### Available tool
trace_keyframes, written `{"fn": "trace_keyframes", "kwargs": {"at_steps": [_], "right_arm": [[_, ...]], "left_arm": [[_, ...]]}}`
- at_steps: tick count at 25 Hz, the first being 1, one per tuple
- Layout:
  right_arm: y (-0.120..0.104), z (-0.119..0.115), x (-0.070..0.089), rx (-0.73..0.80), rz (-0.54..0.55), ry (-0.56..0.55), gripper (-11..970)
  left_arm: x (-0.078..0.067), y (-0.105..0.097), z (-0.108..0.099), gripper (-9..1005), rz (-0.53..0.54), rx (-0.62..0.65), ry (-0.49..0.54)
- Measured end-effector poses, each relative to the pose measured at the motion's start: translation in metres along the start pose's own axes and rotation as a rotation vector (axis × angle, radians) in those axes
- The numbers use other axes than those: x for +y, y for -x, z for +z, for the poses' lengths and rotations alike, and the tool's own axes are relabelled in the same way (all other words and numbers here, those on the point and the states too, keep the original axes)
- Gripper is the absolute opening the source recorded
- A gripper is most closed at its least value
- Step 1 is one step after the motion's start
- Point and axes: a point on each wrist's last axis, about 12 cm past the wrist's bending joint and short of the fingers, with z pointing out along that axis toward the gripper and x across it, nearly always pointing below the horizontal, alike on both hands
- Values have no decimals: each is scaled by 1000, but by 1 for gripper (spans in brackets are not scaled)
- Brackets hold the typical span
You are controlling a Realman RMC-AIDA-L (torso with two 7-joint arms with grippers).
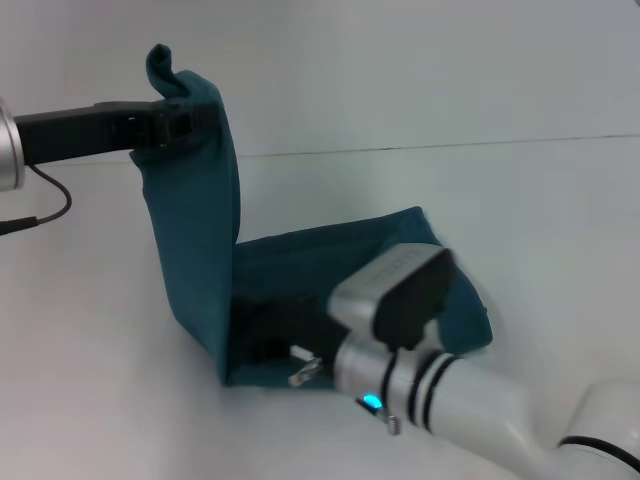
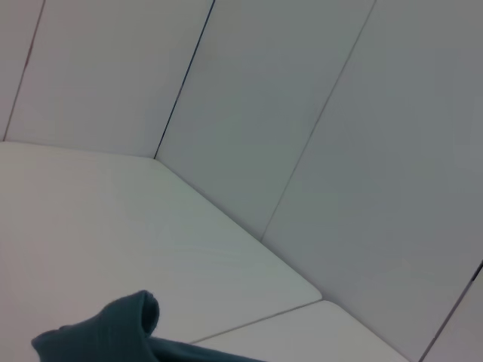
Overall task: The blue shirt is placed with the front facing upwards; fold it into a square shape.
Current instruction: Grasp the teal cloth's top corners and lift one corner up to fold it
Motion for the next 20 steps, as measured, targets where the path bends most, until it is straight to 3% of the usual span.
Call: {"fn": "trace_keyframes", "kwargs": {"at_steps": [6,14,17,20], "right_arm": [[10,18,25,78,-58,81,-2],[16,23,39,76,-88,150,-2],[14,17,34,52,-61,141,-2],[7,-2,13,-56,30,64,-1]], "left_arm": [[0,0,0,93,3,0,-2],[-1,0,0,97,4,-6,-9],[-1,0,0,99,5,-6,-9],[0,-1,-1,101,8,-5,-8]]}}
